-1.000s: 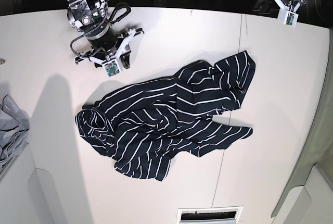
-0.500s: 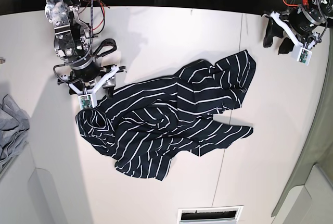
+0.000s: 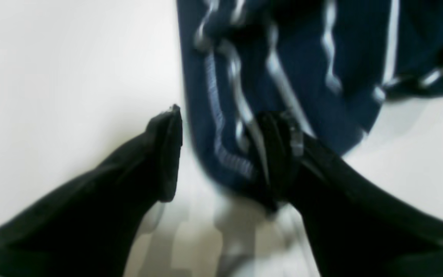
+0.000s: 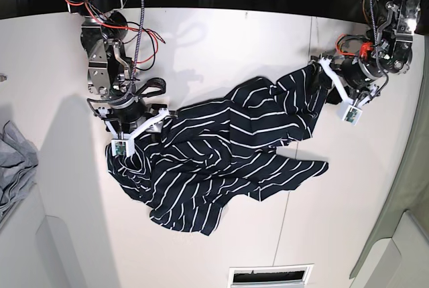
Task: Layout the t-shirt on the table in an organized manner, then fold the t-shirt properly
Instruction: 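Lift the shirt with both grippers and stretch it apart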
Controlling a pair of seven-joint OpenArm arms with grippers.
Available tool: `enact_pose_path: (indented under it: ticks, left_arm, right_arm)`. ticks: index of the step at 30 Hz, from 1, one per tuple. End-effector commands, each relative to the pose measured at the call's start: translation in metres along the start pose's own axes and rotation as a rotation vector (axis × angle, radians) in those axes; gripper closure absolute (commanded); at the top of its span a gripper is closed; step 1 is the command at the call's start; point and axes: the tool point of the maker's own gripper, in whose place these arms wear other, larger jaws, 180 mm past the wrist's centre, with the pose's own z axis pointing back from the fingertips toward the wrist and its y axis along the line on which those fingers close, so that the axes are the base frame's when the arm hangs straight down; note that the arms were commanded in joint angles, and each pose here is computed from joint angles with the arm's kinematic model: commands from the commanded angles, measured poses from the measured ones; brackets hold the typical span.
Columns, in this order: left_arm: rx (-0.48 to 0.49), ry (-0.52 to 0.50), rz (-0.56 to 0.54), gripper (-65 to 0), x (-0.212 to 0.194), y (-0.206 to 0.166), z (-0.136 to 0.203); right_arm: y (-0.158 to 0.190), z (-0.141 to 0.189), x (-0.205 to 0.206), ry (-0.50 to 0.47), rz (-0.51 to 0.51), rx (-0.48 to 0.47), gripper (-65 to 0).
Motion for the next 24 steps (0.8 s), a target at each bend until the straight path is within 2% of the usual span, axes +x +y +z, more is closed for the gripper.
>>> enact_pose_path:
  ticks: [1, 4, 5, 6, 8, 9, 12, 16, 19, 24]
  left_arm:
    - [-0.007, -0.032, -0.009, -36.3, 0.012, 0.0, -0.001]
    - [-0.024, -0.013, -0.03, -36.1, 0.007, -0.012, -0.011]
    - [-0.026, -0.01, -0.037, -34.7, 0.005, -0.016, -0.013]
    - [-0.025, -0.007, -0.044, -29.3, 0.004, -0.019, -0.014]
    - [-0.021, 0.001, -0.058, -8.9, 0.002, -0.021, -0.016]
    - [-0.02, 0.0, -0.059, 0.0, 0.003, -0.02, -0.016]
    - [0.027, -0.002, -0.056, 0.0, 0.006, -0.006, -0.013]
    - [0.078, -0.055, -0.12, 0.0, 0.034, 0.016, 0.005]
    - [0.119, -0.097, -0.184, 0.0, 0.06, 0.03, 0.027]
    - [0.167, -0.214, -0.258, 0.0, 0.108, 0.042, 0.065]
  right_arm:
    - [0.01, -0.002, 0.004, 0.005, -0.01, 0.025, -32.0]
    - [0.021, -0.003, 0.003, 0.004, -0.024, 0.04, -30.7]
    - [0.021, -0.003, 0.003, 0.004, -0.021, 0.04, -26.7]
    - [0.021, -0.003, 0.004, 0.001, -0.02, 0.039, -20.4]
    - [0.02, -0.003, 0.008, -0.022, -0.012, 0.036, -3.2]
    - [0.019, -0.003, 0.01, -0.03, 0.008, 0.031, 0.0]
    - [0.018, -0.004, 0.013, -0.027, 0.117, 0.035, 0.0]
    - [0.014, 0.001, 0.039, -0.069, 0.173, 0.056, 0.0]
    - [0.011, 0.017, 0.064, -0.094, 0.228, 0.074, 0.0]
    - [-0.007, 0.051, 0.119, -0.15, 0.28, 0.052, 0.0]
